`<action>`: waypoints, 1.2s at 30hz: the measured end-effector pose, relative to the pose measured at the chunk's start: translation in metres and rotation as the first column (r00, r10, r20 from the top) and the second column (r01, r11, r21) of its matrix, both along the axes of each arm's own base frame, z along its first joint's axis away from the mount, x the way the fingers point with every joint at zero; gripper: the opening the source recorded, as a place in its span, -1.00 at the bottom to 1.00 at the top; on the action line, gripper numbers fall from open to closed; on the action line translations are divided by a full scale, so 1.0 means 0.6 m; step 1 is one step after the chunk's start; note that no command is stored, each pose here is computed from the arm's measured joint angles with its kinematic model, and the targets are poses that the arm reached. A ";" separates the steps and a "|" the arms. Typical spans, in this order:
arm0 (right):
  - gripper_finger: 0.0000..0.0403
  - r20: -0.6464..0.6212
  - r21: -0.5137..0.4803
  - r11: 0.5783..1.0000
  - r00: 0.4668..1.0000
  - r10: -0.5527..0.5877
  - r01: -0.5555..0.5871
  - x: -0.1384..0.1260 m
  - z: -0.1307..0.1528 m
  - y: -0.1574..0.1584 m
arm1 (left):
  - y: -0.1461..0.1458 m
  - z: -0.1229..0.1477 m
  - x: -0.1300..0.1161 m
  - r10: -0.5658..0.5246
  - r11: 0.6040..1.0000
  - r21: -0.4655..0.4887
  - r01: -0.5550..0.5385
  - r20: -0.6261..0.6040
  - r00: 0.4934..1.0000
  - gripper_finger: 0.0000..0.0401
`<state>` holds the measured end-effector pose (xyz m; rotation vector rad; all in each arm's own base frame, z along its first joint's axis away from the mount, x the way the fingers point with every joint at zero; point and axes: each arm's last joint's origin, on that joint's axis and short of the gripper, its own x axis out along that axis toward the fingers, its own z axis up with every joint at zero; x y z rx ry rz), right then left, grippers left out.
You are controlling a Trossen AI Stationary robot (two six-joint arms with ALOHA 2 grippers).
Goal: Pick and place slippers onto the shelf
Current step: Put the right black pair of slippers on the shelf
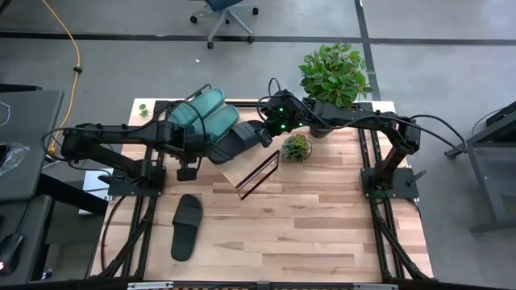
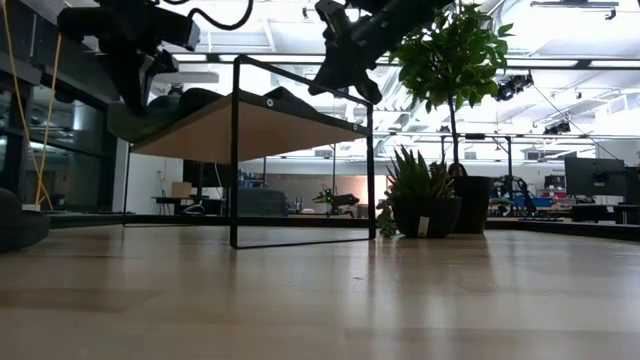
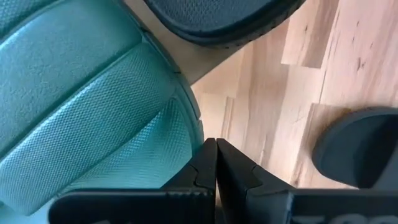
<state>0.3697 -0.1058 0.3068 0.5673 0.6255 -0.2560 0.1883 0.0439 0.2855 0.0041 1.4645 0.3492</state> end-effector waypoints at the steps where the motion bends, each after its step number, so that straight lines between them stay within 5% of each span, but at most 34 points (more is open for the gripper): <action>1: -0.99 0.000 0.000 1.000 1.000 0.000 0.000 0.000 0.000 0.000 | 0.000 0.000 -0.001 0.001 1.000 0.002 -0.001 -0.004 1.000 -1.00; 26: -0.99 -0.112 0.050 0.996 0.991 -0.070 0.076 -0.001 -0.026 -0.002 | 0.002 0.001 0.004 0.045 0.998 0.036 -0.046 0.034 0.998 -1.00; 36: -0.99 -0.041 0.073 0.997 0.999 -0.021 0.024 0.022 -0.035 0.002 | 0.003 0.001 0.005 0.046 0.998 0.037 -0.048 0.037 0.998 -1.00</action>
